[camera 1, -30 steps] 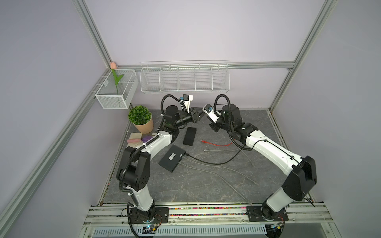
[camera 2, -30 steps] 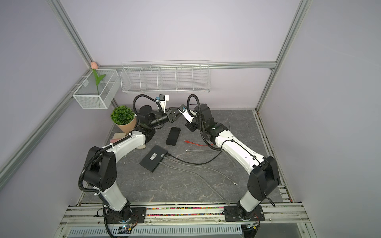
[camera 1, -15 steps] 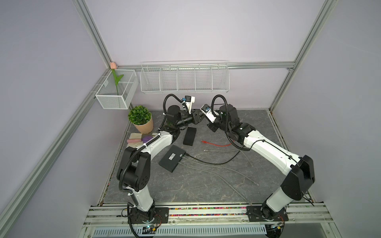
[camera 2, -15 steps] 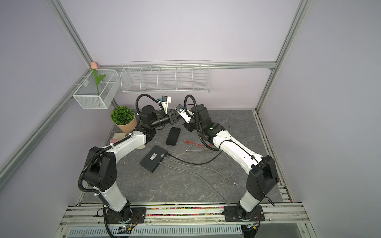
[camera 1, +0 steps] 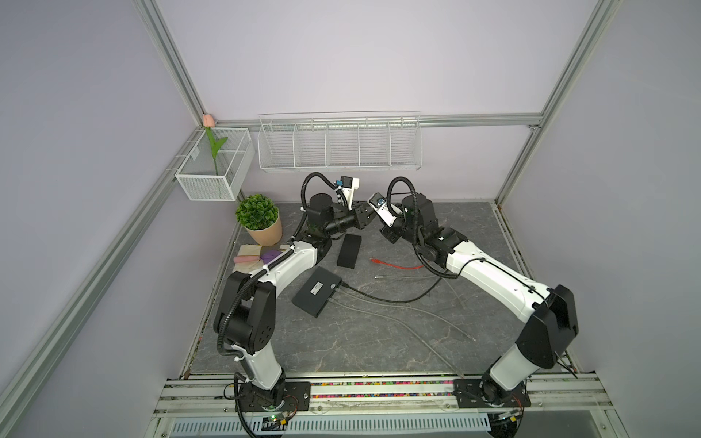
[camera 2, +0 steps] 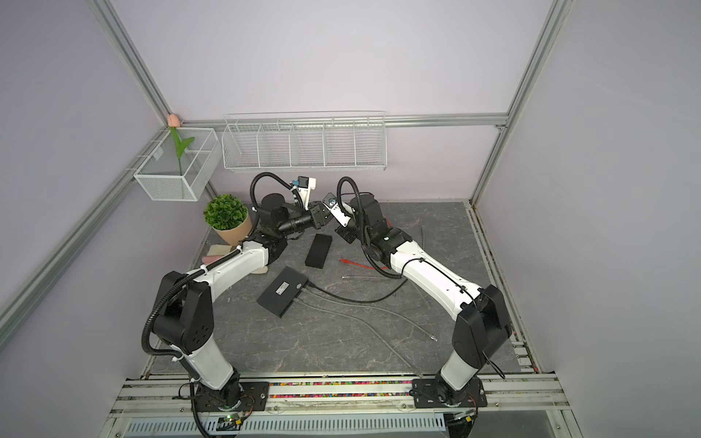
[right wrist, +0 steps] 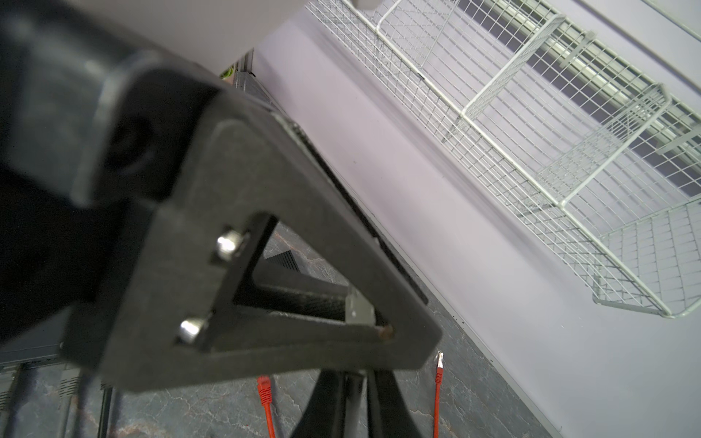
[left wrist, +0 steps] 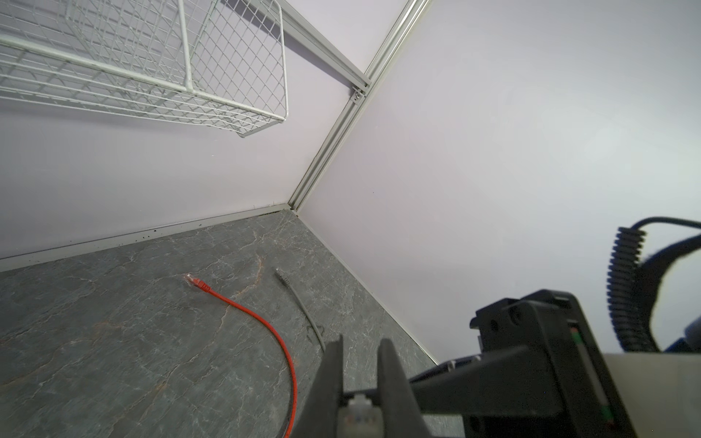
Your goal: Insert the plug into the switch port
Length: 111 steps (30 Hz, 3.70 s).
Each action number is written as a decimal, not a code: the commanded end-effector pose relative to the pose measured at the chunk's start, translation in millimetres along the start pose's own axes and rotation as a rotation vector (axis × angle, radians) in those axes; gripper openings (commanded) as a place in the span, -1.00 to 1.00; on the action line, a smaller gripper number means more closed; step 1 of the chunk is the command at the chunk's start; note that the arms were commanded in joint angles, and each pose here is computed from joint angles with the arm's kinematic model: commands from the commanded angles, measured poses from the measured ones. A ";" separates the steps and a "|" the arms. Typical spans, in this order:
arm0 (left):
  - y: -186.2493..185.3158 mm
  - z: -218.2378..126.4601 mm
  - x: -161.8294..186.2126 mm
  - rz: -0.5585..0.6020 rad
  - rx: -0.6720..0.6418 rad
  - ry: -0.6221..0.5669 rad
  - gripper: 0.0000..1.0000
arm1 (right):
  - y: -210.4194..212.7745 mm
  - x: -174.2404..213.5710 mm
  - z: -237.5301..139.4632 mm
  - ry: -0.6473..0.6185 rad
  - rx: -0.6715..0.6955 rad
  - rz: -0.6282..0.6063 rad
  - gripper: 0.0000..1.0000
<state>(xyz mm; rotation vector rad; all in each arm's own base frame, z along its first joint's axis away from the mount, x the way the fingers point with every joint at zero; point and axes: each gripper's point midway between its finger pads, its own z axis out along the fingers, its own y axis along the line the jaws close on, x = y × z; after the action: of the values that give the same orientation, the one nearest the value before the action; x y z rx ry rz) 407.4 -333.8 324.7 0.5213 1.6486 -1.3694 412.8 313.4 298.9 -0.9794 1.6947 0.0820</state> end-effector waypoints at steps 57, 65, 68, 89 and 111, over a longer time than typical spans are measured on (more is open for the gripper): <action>-81.0 -29.6 -8.3 0.216 0.399 0.100 -1.00 | 28.7 -6.2 -67.5 0.001 -0.976 0.262 -0.29; -84.5 -31.0 -10.0 0.220 0.406 0.096 -1.00 | 27.4 -5.1 -68.8 -0.029 -1.004 0.279 -0.38; -83.1 -30.4 -9.0 0.216 0.404 0.096 -1.00 | 30.1 -6.0 -68.7 -0.032 -1.015 0.273 -0.44; -82.5 -28.4 -6.1 0.210 0.407 0.105 -1.00 | 39.7 -10.6 -72.5 -0.026 -1.051 0.243 -0.66; -81.8 -29.3 -4.9 0.210 0.406 0.108 -1.00 | 31.4 -17.7 -69.5 -0.054 -1.001 0.245 -0.62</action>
<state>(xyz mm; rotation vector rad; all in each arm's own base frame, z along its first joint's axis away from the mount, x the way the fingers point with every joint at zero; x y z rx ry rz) 341.7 -331.6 352.8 0.9581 1.4222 -1.5720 345.4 307.9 312.0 -1.4443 1.7608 1.1897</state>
